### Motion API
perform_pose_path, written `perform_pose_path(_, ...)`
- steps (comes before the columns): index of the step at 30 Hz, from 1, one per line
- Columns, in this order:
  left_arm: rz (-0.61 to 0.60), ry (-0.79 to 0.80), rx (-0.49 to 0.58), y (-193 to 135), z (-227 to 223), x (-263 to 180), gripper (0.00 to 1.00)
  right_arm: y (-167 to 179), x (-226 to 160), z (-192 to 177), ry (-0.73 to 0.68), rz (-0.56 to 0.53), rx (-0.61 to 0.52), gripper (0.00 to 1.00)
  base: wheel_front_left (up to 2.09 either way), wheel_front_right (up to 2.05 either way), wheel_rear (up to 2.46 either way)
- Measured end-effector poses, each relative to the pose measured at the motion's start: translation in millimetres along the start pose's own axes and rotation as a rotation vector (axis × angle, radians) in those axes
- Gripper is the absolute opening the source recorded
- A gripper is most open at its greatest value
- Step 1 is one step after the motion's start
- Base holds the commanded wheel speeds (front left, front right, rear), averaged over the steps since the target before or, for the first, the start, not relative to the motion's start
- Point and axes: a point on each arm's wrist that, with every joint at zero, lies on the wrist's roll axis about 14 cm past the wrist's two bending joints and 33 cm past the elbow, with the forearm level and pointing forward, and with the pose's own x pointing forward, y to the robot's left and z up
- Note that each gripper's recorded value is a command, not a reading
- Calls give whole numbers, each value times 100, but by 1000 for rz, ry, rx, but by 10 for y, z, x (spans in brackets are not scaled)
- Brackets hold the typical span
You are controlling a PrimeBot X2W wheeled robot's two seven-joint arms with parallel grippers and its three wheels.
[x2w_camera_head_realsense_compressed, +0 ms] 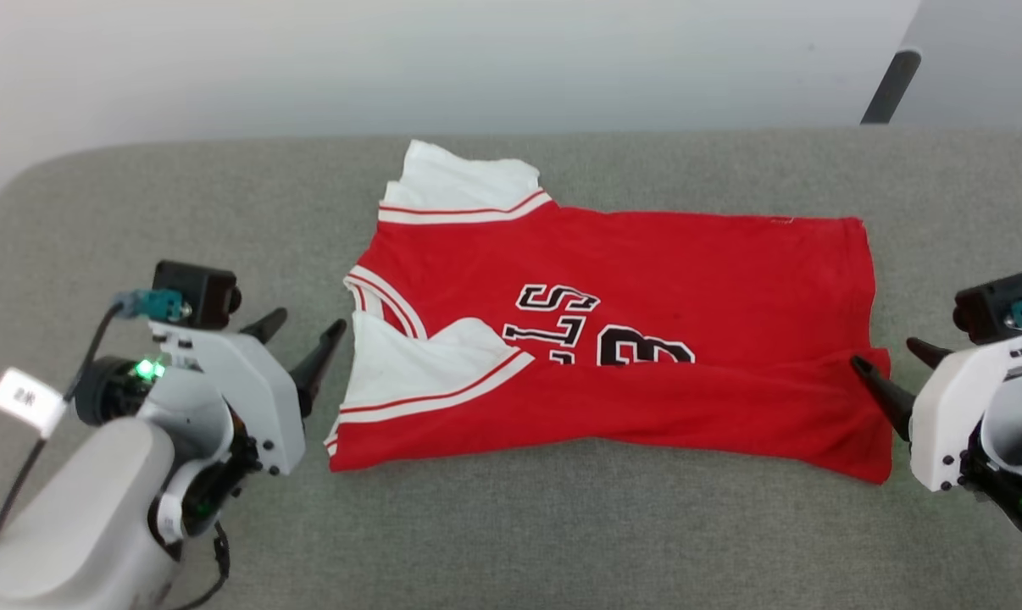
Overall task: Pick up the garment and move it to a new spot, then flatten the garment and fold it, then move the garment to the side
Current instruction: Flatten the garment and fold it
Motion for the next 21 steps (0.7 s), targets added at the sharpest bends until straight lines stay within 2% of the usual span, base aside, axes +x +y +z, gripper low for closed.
perform_pose_path(6,6,-112,-10,-73,175,-242,100,75,-182,221,-157,4,-25,100,0,0,0)
perform_pose_path(10,18,-122,-29,-79,193,-383,100,100,-322,309,-246,-4,-12,100,0,0,0)
perform_pose_path(14,39,-85,-71,-32,206,-450,100,111,-407,288,-282,-15,16,100,0,0,0)
perform_pose_path(21,56,126,-118,40,36,-356,100,40,-522,216,-288,-55,73,100,0,0,0)
